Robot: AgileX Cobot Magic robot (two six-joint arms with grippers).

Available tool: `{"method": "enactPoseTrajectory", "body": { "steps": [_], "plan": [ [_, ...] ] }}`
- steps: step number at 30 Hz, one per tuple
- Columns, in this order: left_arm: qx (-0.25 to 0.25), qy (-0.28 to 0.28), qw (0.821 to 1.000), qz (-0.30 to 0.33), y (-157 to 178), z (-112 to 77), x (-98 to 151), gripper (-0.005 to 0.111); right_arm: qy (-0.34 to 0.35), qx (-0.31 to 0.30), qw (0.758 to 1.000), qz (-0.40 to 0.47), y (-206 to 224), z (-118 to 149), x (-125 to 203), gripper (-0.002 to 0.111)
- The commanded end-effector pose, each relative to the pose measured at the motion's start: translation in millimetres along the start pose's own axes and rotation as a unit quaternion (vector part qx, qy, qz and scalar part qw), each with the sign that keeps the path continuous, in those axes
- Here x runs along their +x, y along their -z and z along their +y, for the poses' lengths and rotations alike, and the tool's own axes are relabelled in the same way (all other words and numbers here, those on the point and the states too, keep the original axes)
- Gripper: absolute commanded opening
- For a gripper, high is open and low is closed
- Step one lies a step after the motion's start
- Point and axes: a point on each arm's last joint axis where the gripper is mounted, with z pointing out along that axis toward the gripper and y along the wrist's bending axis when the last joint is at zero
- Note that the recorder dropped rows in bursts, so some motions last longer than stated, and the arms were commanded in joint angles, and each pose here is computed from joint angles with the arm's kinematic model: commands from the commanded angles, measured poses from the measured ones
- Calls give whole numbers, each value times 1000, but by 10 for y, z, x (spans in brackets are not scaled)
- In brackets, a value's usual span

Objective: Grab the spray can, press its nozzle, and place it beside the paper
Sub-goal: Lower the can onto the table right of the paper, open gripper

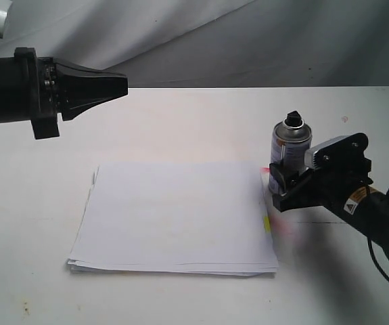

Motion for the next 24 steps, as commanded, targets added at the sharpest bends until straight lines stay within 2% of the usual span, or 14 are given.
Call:
{"method": "enactPoseTrajectory", "body": {
  "steps": [1,13,16,24],
  "plan": [
    [-4,4,1000,-5,10,-3,-9,0,10,1,999,-36,12,-11,-85,8],
    [-4,4,1000,-5,10,-3,-9,0,11,2,999,-36,12,-11,-85,73],
    [-4,4,1000,-5,10,-3,-9,0,11,2,999,-36,12,-11,-85,80],
    [-4,4,1000,-5,10,-3,-9,0,11,2,999,-40,13,-11,-92,80]
  ]
}}
